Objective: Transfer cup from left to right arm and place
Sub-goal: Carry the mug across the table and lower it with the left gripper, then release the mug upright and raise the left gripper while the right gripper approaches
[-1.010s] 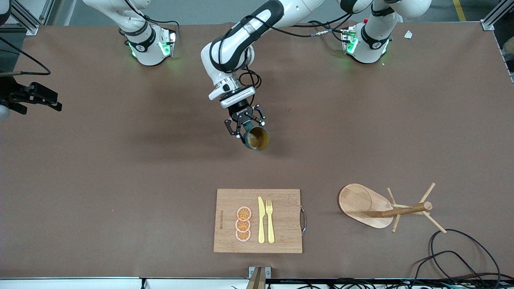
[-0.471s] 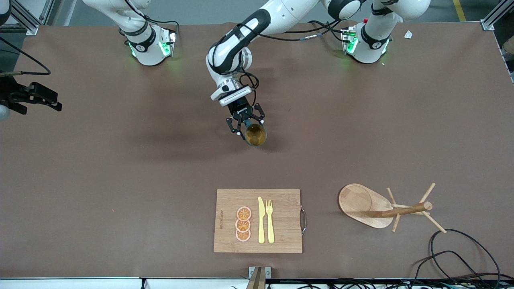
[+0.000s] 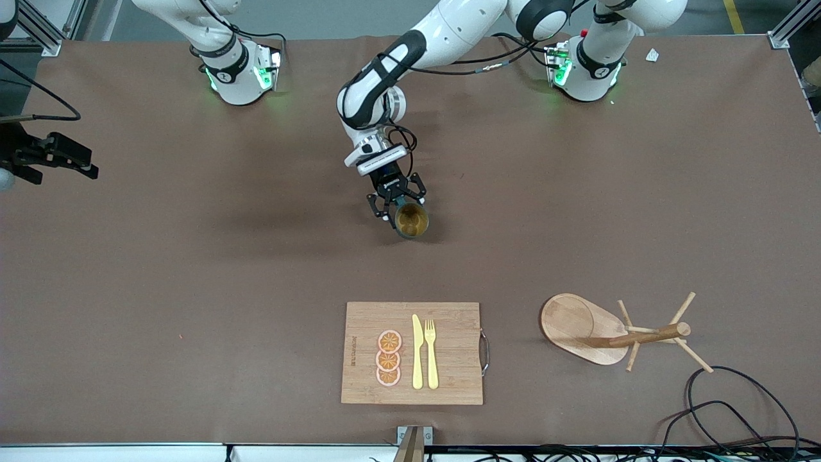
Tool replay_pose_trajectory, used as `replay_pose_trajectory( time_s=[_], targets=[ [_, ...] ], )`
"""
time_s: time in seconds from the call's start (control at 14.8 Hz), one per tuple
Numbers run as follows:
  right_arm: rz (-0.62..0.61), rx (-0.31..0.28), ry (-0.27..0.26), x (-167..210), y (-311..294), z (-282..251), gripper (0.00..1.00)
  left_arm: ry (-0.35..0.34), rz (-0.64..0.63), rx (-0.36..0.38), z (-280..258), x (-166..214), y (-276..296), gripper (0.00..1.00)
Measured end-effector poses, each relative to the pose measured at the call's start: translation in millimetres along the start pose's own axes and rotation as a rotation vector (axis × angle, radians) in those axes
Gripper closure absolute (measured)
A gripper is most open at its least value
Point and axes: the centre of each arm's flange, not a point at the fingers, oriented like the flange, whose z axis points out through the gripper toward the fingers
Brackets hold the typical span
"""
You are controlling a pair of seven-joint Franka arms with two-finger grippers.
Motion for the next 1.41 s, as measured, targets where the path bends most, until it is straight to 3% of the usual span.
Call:
replay_pose_trajectory(
  time_s=[0.47,0.61,0.81,1.14,1.41],
  targets=[
    [0.0,0.0,-0.002,0.3,0.1,1.5,0.0,0.046,-0.1,-0.051,-3.9,-29.7,-4.5,0.15],
    [0.0,0.0,-0.002,0.3,0.1,1.5,0.0,0.055,-0.107,-0.072,-9.3,-38.5,-5.8,0.01],
    [0.0,0.0,-0.002,0.4,0.1,1.5,0.0,0.044,-0.133,-0.107,-38.6,-33.2,1.5,0.0],
    [-0.001,0.017,0.027,7.7,-2.5,17.6,0.0,-0.1,-0.274,-0.097,-112.3,52.2,29.5,0.0],
    [-0.016,0.058,0.095,26.7,-23.4,78.0,0.0,-0.271,-0.253,-0.023,-139.4,158.8,32.7,0.0]
  ],
)
